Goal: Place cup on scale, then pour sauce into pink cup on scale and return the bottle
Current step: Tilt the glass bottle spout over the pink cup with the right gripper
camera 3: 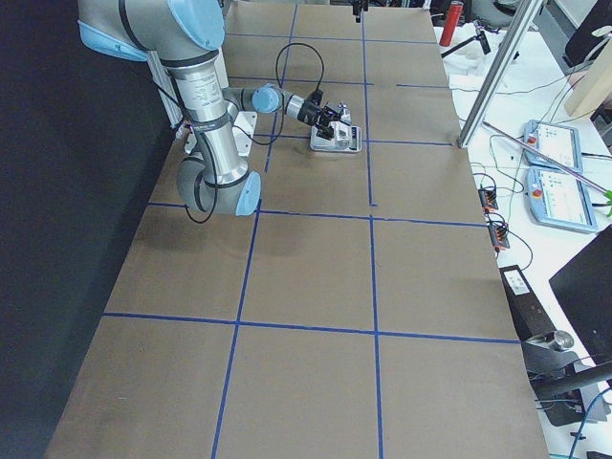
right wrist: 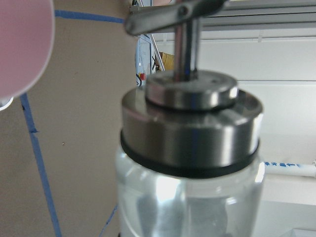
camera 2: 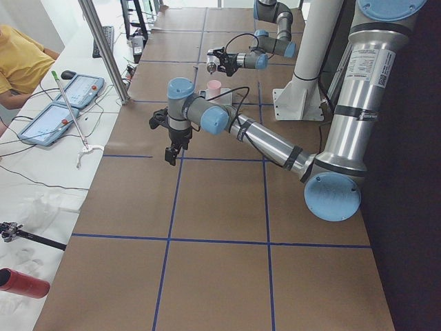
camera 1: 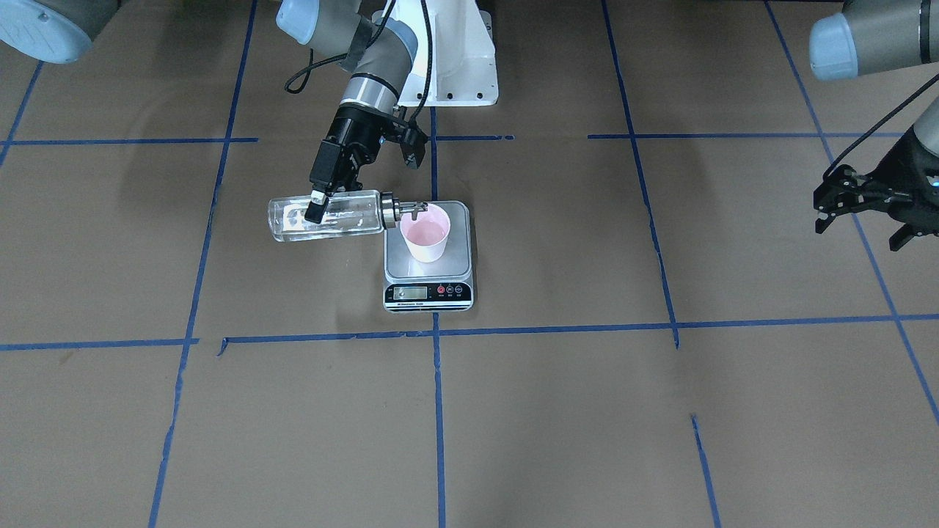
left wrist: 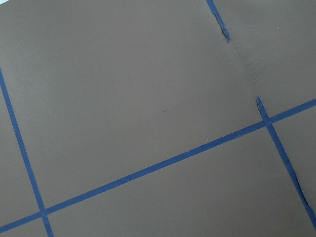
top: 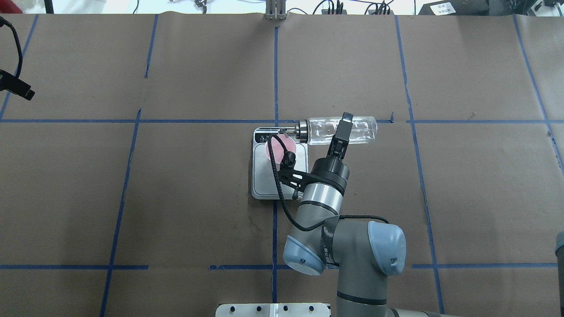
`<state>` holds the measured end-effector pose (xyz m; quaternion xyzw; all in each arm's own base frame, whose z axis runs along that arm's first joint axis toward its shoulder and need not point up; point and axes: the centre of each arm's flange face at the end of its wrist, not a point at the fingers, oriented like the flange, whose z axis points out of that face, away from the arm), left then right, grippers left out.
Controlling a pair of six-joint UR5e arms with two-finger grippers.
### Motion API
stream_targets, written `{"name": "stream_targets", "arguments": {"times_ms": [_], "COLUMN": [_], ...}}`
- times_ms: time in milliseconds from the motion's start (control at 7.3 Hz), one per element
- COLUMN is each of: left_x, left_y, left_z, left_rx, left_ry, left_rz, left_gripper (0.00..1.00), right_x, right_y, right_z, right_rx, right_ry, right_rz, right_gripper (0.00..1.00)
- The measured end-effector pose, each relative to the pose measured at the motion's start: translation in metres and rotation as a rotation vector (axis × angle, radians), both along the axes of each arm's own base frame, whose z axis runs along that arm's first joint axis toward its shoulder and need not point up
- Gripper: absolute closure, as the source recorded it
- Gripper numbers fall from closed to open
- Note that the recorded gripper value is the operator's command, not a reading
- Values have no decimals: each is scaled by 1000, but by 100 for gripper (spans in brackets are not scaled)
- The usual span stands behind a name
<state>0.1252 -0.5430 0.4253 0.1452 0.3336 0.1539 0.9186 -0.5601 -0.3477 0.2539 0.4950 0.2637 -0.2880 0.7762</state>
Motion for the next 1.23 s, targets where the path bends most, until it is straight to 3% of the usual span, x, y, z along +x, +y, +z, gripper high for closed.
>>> {"name": "stream_targets", "arguments": {"times_ms": [685, 1232], "left_x": [0, 0], "left_y": [0, 0], "left_z": [-3, -3], "left_rx": [3, 4], "left_ry": [3, 4], "left_rz": [0, 0], "left_gripper": [1, 1], "right_x": [6, 9], "right_y": [-7, -7], "right_z": [4, 8], "right_rx": [9, 15], "right_ry": [210, 309], "right_rz": [-44, -57], "right_gripper": [100, 100]}}
